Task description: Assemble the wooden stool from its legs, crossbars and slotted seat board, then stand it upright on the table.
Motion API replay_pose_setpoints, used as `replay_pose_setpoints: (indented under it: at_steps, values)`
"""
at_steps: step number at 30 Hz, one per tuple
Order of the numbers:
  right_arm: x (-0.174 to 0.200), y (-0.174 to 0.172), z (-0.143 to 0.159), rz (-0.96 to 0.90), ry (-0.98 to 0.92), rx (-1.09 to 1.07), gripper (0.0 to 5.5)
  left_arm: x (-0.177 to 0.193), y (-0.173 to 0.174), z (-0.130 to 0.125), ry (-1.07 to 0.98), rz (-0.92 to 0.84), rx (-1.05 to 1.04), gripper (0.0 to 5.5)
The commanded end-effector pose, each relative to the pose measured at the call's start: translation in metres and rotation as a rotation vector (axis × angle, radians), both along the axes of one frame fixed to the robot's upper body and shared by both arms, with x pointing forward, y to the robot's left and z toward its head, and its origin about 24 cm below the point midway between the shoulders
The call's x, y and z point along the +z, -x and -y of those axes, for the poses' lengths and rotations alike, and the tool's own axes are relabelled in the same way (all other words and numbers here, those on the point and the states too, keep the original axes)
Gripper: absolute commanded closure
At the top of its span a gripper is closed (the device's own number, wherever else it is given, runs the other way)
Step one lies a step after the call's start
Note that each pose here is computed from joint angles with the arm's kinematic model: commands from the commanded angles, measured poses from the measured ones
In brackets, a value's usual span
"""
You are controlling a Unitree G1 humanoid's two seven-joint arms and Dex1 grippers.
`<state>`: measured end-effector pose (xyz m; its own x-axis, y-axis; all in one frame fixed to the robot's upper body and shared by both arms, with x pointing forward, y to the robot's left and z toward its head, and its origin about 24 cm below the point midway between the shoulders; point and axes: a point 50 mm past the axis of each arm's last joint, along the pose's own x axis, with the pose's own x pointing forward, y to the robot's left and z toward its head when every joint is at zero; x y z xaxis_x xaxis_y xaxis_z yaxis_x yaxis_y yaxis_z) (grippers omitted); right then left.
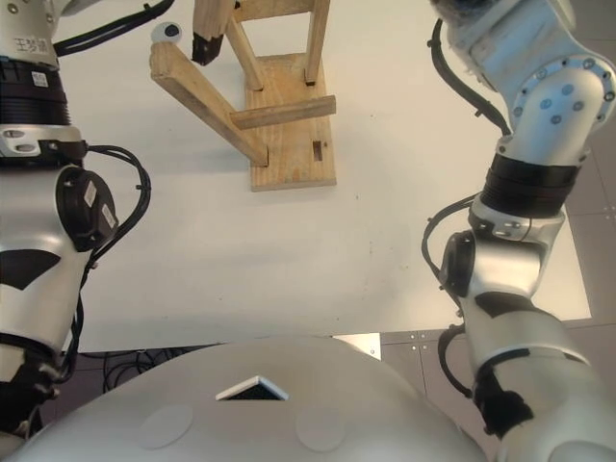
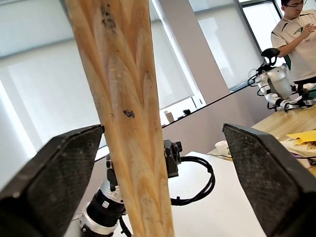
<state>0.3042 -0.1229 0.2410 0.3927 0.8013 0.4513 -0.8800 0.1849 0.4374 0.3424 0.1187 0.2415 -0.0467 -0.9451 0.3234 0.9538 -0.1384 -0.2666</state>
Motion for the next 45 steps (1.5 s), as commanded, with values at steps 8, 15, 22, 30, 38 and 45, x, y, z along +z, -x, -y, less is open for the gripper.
replay_pose_setpoints:
  at_steps: [8,15,22,30,38,45]
  values:
    - [0.009,0.002,-0.013,-0.020,-0.059,0.101,2.02,0.013,0.003,0.007,-0.010,0.045,-0.047,3.49]
    - [0.008,0.003,-0.014,-0.029,-0.062,0.124,3.09,0.012,0.003,0.008,-0.017,0.042,-0.052,3.49]
    - [0.003,-0.006,-0.006,-0.032,-0.081,0.033,3.38,0.008,-0.003,-0.003,-0.041,0.022,0.010,2.93]
    - [-0.039,-0.020,0.058,-0.041,-0.115,-0.285,3.45,-0.005,-0.028,-0.073,-0.047,-0.057,0.405,1.82]
    - [-0.126,-0.013,0.066,-0.062,0.030,-0.433,3.45,-0.052,-0.039,-0.096,0.028,-0.229,0.704,1.78]
    - [-0.150,0.003,0.043,-0.077,0.082,-0.356,3.45,-0.064,-0.044,-0.110,0.063,-0.336,0.864,1.78]
